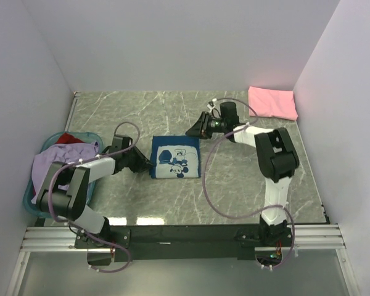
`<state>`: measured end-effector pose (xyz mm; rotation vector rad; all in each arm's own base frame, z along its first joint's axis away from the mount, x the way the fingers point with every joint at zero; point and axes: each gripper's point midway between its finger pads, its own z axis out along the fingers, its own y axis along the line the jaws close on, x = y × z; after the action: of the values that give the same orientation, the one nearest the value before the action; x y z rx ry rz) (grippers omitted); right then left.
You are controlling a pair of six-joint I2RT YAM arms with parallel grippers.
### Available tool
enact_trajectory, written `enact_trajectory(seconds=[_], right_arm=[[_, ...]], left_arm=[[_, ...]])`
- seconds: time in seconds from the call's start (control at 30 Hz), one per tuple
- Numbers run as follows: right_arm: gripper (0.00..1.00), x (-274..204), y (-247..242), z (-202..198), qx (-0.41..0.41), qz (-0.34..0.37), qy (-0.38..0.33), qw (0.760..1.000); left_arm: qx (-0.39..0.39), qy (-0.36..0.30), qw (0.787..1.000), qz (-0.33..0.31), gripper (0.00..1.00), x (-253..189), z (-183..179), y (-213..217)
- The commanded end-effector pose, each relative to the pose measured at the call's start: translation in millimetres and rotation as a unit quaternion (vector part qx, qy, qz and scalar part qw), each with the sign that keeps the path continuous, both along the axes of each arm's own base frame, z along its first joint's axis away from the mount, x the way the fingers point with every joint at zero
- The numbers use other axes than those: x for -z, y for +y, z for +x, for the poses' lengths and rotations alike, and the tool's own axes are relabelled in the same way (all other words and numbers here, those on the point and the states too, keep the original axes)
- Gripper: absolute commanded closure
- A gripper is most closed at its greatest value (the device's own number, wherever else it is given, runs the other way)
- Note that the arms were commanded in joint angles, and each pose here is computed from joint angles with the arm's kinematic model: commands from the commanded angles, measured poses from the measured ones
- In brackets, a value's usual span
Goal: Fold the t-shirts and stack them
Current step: Fold the tshirt
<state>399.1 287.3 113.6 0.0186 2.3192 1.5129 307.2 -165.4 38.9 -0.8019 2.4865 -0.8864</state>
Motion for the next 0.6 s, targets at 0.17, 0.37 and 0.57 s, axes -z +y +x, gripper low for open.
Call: enact_trajectory(seconds=[0.17, 0.37, 0.57], right_arm=[[0.65, 78, -12, 46, 0.045, 0.002, 0.074, 0.996], [0.65, 66, -25, 47, 0.052, 0.021, 0.063, 0.996], [0.6, 34, -53, 36, 0.071, -0.093, -0.005, 0.993]], left_arm=[[-0.011, 0.039, 0.999, 0.03, 0.79, 25, -18, 15], [-0.026, 0.022, 0.996, 0.088, 0.73, 13, -21, 39], [0.008, -0.081, 0.973, 0.216, 0.29, -47, -8, 43]])
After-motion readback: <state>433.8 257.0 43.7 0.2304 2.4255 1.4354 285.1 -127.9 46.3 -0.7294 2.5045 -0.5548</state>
